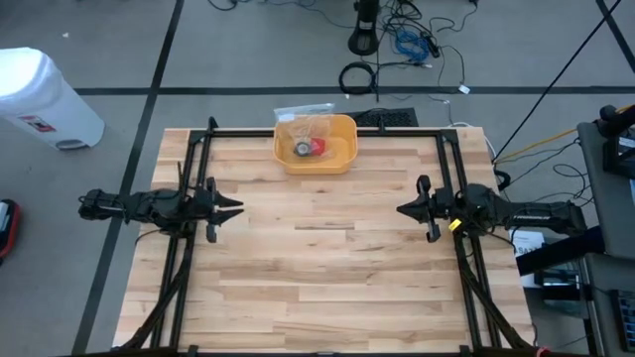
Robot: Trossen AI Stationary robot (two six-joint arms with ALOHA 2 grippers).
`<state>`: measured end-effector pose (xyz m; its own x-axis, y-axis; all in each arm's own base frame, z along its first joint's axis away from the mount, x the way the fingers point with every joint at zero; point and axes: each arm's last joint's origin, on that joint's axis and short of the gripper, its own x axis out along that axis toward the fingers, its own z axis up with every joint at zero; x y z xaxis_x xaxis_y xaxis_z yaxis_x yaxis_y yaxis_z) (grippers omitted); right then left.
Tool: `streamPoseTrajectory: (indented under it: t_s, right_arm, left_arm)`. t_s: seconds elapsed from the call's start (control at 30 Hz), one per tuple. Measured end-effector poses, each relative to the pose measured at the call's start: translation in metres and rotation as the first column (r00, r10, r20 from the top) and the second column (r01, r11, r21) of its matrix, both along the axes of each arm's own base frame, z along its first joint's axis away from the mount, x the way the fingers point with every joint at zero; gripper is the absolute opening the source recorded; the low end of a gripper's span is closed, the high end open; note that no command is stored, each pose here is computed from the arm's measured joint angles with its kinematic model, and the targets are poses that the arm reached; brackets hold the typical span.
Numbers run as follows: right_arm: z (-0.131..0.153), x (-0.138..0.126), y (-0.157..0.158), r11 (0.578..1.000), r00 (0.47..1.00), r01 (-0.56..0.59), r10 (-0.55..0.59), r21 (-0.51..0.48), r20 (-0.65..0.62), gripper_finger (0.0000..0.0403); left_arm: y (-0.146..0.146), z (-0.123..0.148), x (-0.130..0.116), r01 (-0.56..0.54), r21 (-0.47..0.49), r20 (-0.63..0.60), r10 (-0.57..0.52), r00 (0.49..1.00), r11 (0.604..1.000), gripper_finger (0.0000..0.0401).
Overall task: Roll bandage
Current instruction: Return to Home Position
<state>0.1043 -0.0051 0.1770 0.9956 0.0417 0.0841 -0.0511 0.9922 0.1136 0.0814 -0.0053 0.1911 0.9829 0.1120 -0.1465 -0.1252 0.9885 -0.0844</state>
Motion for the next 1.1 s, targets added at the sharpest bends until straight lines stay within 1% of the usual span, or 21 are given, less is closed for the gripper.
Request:
streamPoseTrajectory:
  t_s: [0.07, 0.13, 0.2, 0.23, 0.43, 0.53, 0.63, 0.73, 0.83, 1.0, 1.1]
  right_arm:
    - [-0.001, 0.000, 0.001, 0.999, 0.999, -0.034, 0.034, 0.007, -0.014, 0.0000]
    - [-0.003, 0.000, 0.001, 0.999, 0.999, -0.039, 0.039, 0.019, -0.028, 0.0000]
    - [-0.002, 0.000, 0.001, 0.999, 0.999, -0.036, 0.037, 0.017, -0.021, 0.0000]
    - [-0.001, 0.000, 0.001, 0.999, 0.999, -0.038, 0.038, 0.018, -0.014, 0.0000]
    - [-0.001, -0.002, 0.004, 0.997, 0.998, -0.063, 0.063, 0.034, -0.009, 0.0000]
    - [-0.005, -0.002, 0.006, 0.996, 0.996, -0.073, 0.076, 0.049, -0.048, 0.0000]
    - [-0.007, -0.001, 0.007, 0.997, 0.996, -0.051, 0.054, 0.049, -0.069, 0.0000]
    - [-0.010, -0.001, 0.007, 1.000, 0.995, 0.002, -0.002, 0.004, -0.096, 0.0000]
    - [-0.010, -0.001, 0.008, 1.000, 0.995, -0.001, 0.001, -0.004, -0.098, 0.0000]
    - [-0.009, -0.001, 0.008, 1.000, 0.996, -0.005, 0.002, -0.024, -0.094, 0.0000]
    - [-0.007, -0.001, 0.007, 1.000, 0.998, 0.000, -0.001, -0.013, -0.069, 0.0000]
  left_arm:
    - [-0.001, -0.007, 0.003, 0.030, -0.021, -0.001, -0.031, 1.000, 0.999, 0.0102]
    - [-0.004, -0.016, 0.008, 0.079, -0.031, 0.034, -0.077, 0.996, 0.996, 0.0102]
    - [-0.005, -0.018, 0.011, 0.119, -0.017, 0.088, -0.117, 0.989, 0.993, 0.0101]
    - [-0.006, -0.019, 0.012, 0.131, -0.013, 0.091, -0.129, 0.987, 0.991, 0.0102]
    - [-0.006, -0.018, 0.012, 0.133, 0.027, 0.101, -0.135, 0.986, 0.991, 0.0102]
    - [-0.006, -0.021, 0.015, 0.131, 0.048, 0.183, -0.138, 0.973, 0.990, 0.0101]
    - [-0.006, -0.021, 0.015, 0.133, 0.048, 0.185, -0.139, 0.973, 0.990, 0.0102]
    - [-0.006, -0.022, 0.015, 0.135, 0.055, 0.182, -0.143, 0.973, 0.989, 0.0102]
    - [-0.006, -0.022, 0.015, 0.139, 0.058, 0.181, -0.147, 0.972, 0.989, 0.0101]
    - [-0.007, -0.022, 0.016, 0.138, 0.109, 0.163, -0.154, 0.974, 0.984, 0.0102]
    - [-0.007, -0.023, 0.016, 0.137, 0.139, 0.158, -0.159, 0.975, 0.981, 0.0102]
